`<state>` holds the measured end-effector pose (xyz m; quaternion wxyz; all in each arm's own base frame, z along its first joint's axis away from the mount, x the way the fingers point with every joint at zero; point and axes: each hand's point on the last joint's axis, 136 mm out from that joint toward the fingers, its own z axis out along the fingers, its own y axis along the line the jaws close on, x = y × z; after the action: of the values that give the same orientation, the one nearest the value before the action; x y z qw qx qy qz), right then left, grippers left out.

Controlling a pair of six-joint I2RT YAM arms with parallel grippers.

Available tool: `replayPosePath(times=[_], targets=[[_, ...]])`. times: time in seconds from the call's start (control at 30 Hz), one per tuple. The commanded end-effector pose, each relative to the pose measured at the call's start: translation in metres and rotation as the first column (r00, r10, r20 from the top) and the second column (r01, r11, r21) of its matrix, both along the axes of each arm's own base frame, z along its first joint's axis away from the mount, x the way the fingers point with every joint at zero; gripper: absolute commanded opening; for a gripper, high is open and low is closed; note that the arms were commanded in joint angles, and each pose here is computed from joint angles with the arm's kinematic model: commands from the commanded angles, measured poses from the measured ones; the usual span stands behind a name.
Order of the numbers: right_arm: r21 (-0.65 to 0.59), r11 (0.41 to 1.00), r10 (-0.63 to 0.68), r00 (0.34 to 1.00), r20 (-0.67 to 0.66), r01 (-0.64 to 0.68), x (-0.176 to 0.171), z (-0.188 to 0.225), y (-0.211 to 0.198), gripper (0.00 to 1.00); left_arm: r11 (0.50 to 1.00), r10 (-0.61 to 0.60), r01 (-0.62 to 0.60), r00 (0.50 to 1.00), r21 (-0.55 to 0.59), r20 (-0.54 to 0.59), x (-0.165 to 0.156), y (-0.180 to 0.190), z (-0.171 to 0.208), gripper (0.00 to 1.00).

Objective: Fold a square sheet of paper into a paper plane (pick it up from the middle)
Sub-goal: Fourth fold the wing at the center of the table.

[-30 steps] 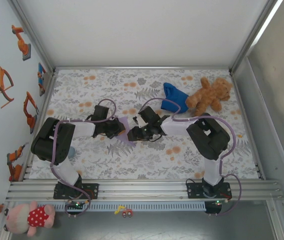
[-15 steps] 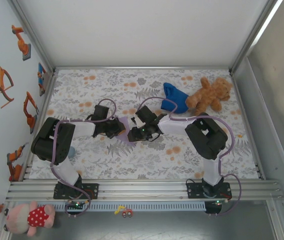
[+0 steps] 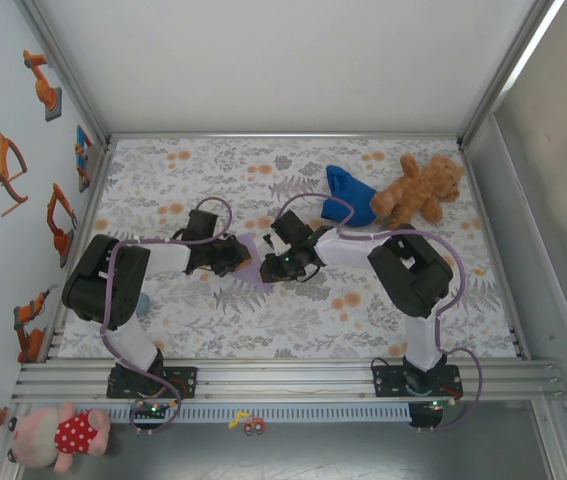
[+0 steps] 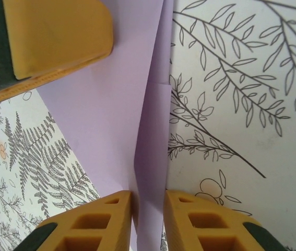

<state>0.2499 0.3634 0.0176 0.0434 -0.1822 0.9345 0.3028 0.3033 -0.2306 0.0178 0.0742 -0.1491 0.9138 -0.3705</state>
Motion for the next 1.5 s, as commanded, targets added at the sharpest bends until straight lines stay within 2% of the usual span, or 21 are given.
replayPosePath(times=[0.0,0.6,1.27,1.4,1.47], targets=[[-0.118,0.993,0.014,0.998,-0.068,-0.022,-0.019,-0.044,-0.015,0.22,1.0,0.003,-0.003,1.0,-0.02,-0.002,0.005,-0.003,0.008,0.12],[-0.101,0.995,0.018,0.997,-0.08,-0.026,-0.021,-0.045,-0.012,0.17,0.997,-0.054,0.055,0.998,-0.048,0.024,-0.002,-0.017,0.016,0.12],[-0.107,0.994,0.016,0.996,-0.09,-0.026,-0.022,-0.047,-0.012,0.13,0.999,-0.022,0.025,0.997,0.038,-0.077,-0.009,-0.008,-0.015,0.11],[-0.091,0.996,-0.003,0.998,-0.07,-0.004,-0.017,-0.035,-0.01,0.14,0.997,-0.012,0.019,0.995,0.071,-0.098,-0.013,-0.002,-0.022,0.11],[-0.051,0.998,-0.024,0.999,-0.034,0.022,-0.009,-0.017,-0.006,0.15,0.997,-0.012,0.02,0.994,0.074,-0.105,-0.015,-0.001,-0.025,0.11]])
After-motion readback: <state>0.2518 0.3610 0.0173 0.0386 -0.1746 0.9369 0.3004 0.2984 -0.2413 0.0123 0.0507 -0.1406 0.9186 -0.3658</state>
